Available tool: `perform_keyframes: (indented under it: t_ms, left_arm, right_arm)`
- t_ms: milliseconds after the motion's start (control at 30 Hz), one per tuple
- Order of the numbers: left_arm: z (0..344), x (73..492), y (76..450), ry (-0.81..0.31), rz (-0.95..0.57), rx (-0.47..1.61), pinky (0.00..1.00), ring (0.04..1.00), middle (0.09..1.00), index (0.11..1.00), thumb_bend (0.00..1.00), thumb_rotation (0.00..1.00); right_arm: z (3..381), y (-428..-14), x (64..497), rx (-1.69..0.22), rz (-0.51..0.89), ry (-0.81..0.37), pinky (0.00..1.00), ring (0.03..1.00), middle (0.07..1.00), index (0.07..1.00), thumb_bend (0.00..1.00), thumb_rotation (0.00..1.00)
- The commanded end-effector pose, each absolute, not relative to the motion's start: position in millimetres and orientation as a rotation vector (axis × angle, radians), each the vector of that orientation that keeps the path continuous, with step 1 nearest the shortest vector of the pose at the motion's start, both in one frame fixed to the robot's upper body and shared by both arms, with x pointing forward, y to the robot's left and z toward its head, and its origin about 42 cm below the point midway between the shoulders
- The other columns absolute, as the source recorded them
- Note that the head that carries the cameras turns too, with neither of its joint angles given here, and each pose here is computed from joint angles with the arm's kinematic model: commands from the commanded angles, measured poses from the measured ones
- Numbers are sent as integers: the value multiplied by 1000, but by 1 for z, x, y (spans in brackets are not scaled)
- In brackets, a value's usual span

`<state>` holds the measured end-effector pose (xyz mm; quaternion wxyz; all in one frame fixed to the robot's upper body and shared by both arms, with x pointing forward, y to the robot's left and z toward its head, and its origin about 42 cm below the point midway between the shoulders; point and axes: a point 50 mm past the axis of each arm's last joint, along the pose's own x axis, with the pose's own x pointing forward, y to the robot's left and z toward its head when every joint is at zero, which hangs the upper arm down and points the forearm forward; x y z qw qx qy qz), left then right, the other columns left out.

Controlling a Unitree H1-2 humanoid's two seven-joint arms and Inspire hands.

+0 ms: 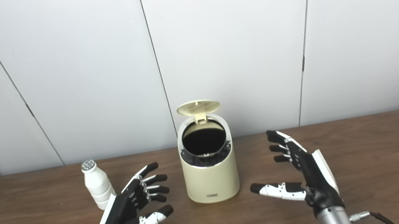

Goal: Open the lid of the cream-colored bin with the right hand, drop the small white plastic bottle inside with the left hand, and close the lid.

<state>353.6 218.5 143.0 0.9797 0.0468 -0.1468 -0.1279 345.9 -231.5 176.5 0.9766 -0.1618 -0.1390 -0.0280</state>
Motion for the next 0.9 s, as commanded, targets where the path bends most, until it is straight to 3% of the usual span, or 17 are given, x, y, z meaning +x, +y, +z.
perform_keyframes:
  t_ms: [0,200,267,367,667,867]
  left_arm:
    - [160,360,218,-385,-253,104,635,701,777,883,765,186]
    - [168,355,217,-426,-213,134,618,703,768,830,750,164]
    - [168,349,218,-448,-168,136,584,643,684,732,741,146]
    - [169,339,221,-472,-96,133,525,577,616,674,722,83]
    - [183,309,249,-493,148,200,591,697,745,766,674,49]
    - [188,299,274,-469,282,259,506,606,646,697,690,20]
  right_arm:
    - [189,-233,350,-307,-69,-360,718,807,852,845,821,176]
    - [186,-238,351,-311,-67,-353,725,806,859,842,809,181]
    - [184,-242,352,-287,-58,-354,754,824,868,854,783,141]
    - [185,-246,352,-283,-60,-358,755,821,866,858,771,94]
    - [199,-248,348,-250,-72,-333,738,811,855,851,741,11]
    - [206,-246,347,-242,-64,-339,726,816,861,848,716,0]
